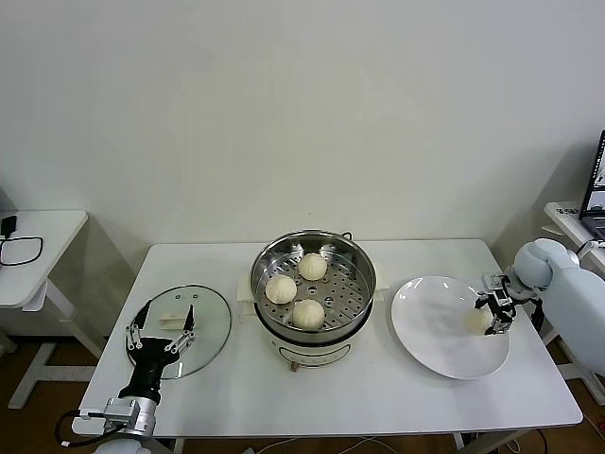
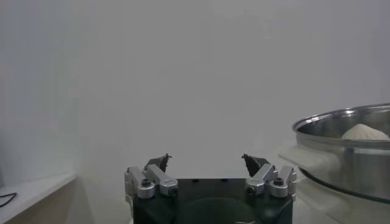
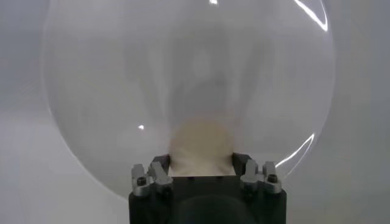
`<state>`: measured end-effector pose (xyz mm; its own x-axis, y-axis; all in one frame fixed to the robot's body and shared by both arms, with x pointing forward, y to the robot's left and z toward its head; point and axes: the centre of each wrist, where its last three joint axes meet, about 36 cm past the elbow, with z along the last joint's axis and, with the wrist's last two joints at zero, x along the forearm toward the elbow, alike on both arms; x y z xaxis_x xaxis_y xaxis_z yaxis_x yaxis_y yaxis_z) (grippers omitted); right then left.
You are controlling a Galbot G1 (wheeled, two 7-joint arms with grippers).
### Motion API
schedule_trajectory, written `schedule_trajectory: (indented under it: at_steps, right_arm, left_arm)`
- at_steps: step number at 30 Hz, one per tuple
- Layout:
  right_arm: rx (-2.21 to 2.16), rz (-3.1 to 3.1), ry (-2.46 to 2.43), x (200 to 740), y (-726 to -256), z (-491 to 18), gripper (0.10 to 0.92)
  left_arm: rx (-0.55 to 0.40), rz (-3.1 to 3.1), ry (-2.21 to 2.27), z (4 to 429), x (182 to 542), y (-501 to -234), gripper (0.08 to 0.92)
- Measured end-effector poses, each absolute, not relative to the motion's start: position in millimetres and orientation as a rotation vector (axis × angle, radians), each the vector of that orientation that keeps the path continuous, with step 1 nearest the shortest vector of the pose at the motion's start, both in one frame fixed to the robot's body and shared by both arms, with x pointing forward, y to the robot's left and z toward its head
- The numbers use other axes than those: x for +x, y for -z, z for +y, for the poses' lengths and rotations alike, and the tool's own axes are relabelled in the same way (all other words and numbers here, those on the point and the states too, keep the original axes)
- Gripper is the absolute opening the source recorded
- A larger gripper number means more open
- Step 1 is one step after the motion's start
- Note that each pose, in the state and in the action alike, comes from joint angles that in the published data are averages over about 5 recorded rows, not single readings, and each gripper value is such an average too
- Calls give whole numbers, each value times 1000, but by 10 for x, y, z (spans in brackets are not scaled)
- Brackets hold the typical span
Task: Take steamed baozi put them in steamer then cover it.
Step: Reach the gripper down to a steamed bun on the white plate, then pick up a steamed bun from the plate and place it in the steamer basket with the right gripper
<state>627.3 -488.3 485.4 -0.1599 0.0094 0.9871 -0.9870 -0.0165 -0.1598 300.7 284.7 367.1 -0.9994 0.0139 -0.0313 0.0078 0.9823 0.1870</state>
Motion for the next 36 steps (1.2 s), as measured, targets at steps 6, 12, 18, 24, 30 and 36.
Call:
schedule_trajectory:
  at_steps: [6,12,18,24,30,36]
  right_arm:
    - [1144,-1353,-1343,6305,-5341,-4835,694]
    - [1182,-1411,-1358,6297,-6012,-4596,696]
    - [1267,-1450,-1380,6230,-6596,-4075,696]
    - [1371,-1457,-1384,6102,-6989,-3431,696]
    - [1434,-1431,-1385,6034,-7209,-2822,696]
    - [1461,-1370,-1402,6082,-7232,-2295,698]
  left_arm:
    - [29,3093,-285,2814,3022,-3670,823]
    - [36,3092,-289,2813,3029,-3674,823]
    - [36,3088,-296,2852,3030,-3694,823]
    - [34,3082,-295,2881,3043,-3709,823]
    - [28,3078,-286,2903,3055,-3721,823]
    - [18,3076,-281,2940,3058,-3728,823]
